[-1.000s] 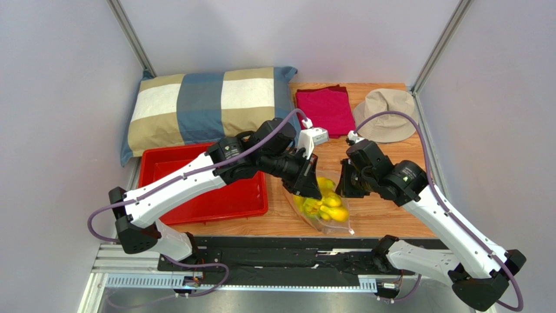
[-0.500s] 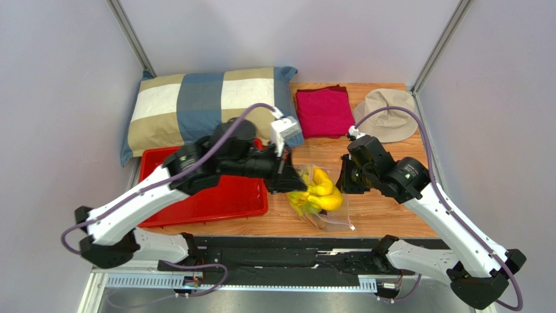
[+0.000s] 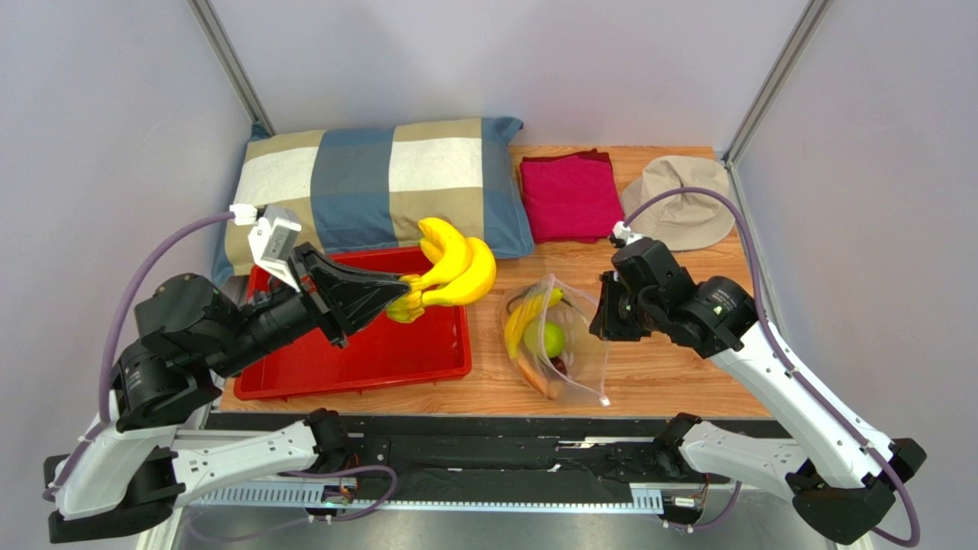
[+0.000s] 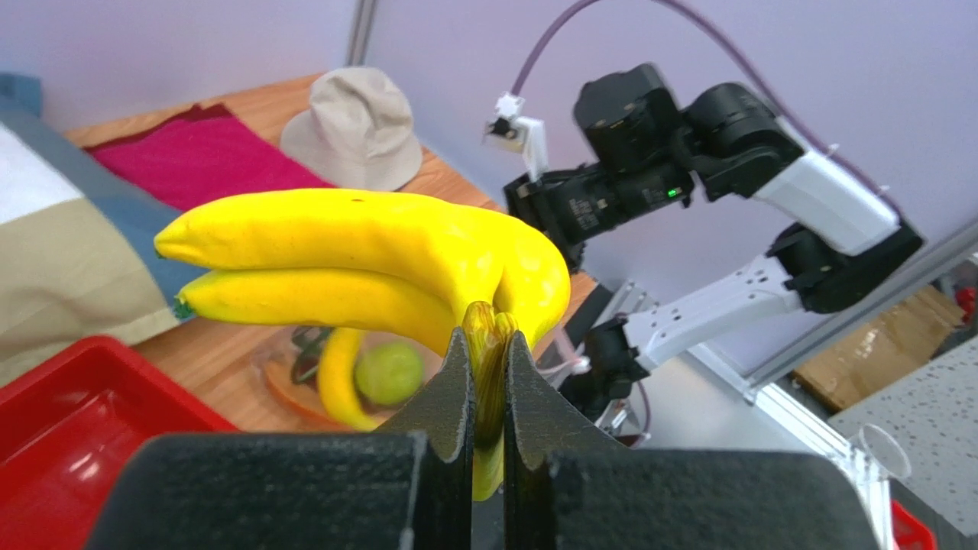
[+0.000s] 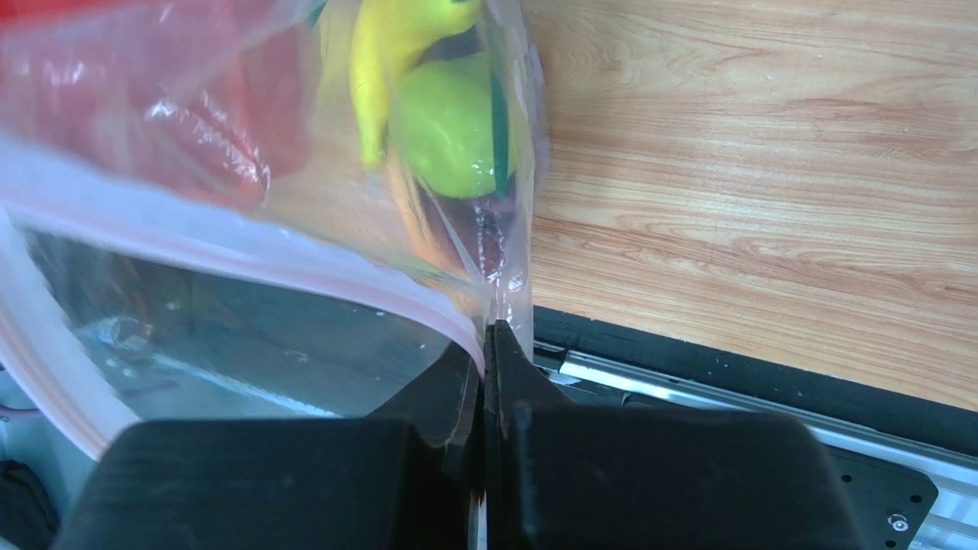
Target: Open the zip-top bag and remove the fake food
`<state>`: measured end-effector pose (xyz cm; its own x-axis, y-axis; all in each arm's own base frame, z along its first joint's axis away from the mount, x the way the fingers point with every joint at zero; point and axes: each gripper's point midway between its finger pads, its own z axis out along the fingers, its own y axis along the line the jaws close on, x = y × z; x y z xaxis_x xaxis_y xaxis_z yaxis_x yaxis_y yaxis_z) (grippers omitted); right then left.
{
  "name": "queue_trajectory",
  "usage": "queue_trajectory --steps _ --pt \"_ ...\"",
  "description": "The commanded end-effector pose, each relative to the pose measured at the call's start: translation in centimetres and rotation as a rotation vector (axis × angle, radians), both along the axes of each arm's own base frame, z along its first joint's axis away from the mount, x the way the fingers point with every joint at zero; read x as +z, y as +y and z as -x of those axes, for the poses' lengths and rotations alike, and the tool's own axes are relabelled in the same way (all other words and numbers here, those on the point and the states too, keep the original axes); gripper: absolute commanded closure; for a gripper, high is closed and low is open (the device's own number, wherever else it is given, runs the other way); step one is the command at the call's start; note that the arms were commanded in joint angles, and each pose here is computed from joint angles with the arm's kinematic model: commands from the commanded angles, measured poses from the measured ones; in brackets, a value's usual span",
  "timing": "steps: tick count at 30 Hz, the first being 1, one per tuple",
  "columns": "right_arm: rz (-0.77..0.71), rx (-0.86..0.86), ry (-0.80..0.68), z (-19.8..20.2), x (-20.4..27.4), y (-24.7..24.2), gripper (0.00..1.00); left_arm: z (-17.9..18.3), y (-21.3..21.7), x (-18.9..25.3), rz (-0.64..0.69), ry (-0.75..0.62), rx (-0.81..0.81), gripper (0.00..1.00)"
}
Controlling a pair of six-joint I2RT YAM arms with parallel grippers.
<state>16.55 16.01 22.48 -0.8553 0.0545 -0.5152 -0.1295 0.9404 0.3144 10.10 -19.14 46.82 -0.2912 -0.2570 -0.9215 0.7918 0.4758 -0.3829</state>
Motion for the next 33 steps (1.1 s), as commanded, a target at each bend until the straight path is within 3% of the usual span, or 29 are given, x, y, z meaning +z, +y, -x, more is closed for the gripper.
queue_trajectory --steps 1,6,12,18,21,22,25,29,31,32,33 --pt "-0.019 0.009 -0.026 -0.2 1.4 0.1 1.0 -2.5 1.1 -2.9 -0.087 0.052 0.154 1.0" --pt "-0.049 0.009 -0.049 -0.2 3.1 0.3 1.0 -6.6 7.9 -11.3 -0.352 0.233 0.62 1.0" --pt "-0.069 0.015 -0.062 -0.2 4.1 0.5 1.0 -8.6 8.7 -18.5 -0.575 0.376 0.802 1.0" --pt "-0.08 0.016 -0.051 0.1 4.0 0.6 1.0 -11.5 8.2 -24.0 -0.658 0.528 0.931 1.0" --pt "-0.086 0.021 -0.044 0.2 4.0 0.8 1.0 -12.4 6.1 -25.3 -0.642 0.568 0.851 0.97" --pt "-0.093 0.022 -0.043 0.2 4.1 0.9 1.0 -12.5 5.6 -25.2 -0.635 0.576 0.832 0.77" --pt "-0.11 0.029 -0.042 0.1 4.4 1.3 1.0 -12.3 4.1 -24.3 -0.602 0.589 0.75 0.42" --pt "-0.157 0.054 -0.021 0.5 5.0 2.3 1.0 -11.2 1.7 -21.2 -0.541 0.59 0.594 0.41" --pt "-0.177 0.053 -0.018 0.3 5.4 2.8 1.0 -9.9 -1.4 -19.4 -0.462 0.583 0.399 0.47" --pt "-0.183 0.051 -0.013 0.3 5.5 2.9 1.0 -10.2 -4.2 -17.0 -0.365 0.48 0.266 0.5" --pt "-0.187 0.044 -0.009 0.3 5.6 3.0 1.0 -7.3 -7.1 -14.5 -0.274 0.438 0.028 0.53"
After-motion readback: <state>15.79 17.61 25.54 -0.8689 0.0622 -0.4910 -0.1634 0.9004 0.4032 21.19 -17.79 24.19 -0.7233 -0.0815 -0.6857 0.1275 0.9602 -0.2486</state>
